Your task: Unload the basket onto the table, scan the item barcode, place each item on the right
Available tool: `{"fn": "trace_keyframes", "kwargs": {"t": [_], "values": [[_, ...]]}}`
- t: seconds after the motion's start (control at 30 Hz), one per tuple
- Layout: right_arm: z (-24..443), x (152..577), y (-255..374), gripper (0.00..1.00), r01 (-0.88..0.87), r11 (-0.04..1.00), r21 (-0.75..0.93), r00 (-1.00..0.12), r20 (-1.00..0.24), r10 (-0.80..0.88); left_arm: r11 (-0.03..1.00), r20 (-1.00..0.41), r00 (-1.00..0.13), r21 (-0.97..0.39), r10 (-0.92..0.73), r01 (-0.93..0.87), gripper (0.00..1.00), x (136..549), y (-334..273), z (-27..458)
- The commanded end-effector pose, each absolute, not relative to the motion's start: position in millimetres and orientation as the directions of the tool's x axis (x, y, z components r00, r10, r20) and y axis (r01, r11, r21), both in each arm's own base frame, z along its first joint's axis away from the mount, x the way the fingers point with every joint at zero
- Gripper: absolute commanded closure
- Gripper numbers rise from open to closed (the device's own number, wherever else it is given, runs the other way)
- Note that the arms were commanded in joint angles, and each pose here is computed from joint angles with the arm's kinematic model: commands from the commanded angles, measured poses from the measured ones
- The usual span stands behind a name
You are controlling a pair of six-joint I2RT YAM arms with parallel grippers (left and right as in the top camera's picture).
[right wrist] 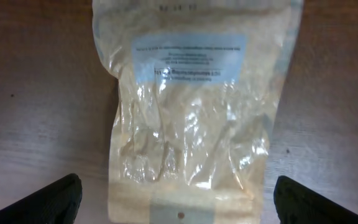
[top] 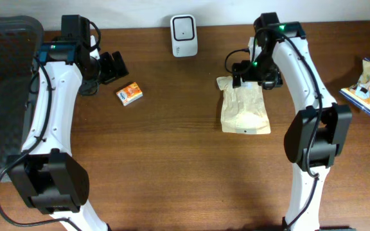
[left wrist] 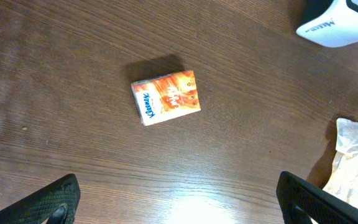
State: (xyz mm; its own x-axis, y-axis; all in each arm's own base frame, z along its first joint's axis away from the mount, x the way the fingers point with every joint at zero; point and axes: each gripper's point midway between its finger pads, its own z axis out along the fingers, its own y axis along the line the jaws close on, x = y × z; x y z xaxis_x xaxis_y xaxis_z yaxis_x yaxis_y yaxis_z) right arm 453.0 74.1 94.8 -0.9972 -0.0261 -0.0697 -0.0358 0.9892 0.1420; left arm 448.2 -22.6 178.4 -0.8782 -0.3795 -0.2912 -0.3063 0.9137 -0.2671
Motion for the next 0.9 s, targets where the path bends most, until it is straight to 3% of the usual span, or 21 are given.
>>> {"fn": "trace_keyframes", "kwargs": {"t": [0.0,0.4,0.53,0.87], "values": [[72.5,448.3,74.1,0.01,-0.067,0.990,0.123,-0.997,-0.056,-0.061,0.919,-0.304,-0.878,-0.260,-0.370,-0.298,0.01,447.8,-20.6,182.1],[1.6,438.0,80.8,0.00,-0.057,0.996,0.063,-0.998,-0.033,-0.055,0.919,-0.304,-0.878,-0.260,-0.370,-0.298,0.01,447.8,-20.6,182.1],[-2.4,441.3,72.6,0.00,-0.012,0.999,-0.038,-0.998,-0.056,-0.014,0.919,-0.304,-0.878,-0.259,-0.370,-0.297,0.01,447.8,-20.6,182.1],[-26.3,430.2,73.4,0.07,-0.017,0.999,-0.035,-1.000,-0.025,-0.018,0.919,-0.304,-0.878,-0.260,-0.370,-0.298,0.01,447.8,-20.6,182.1]]}}
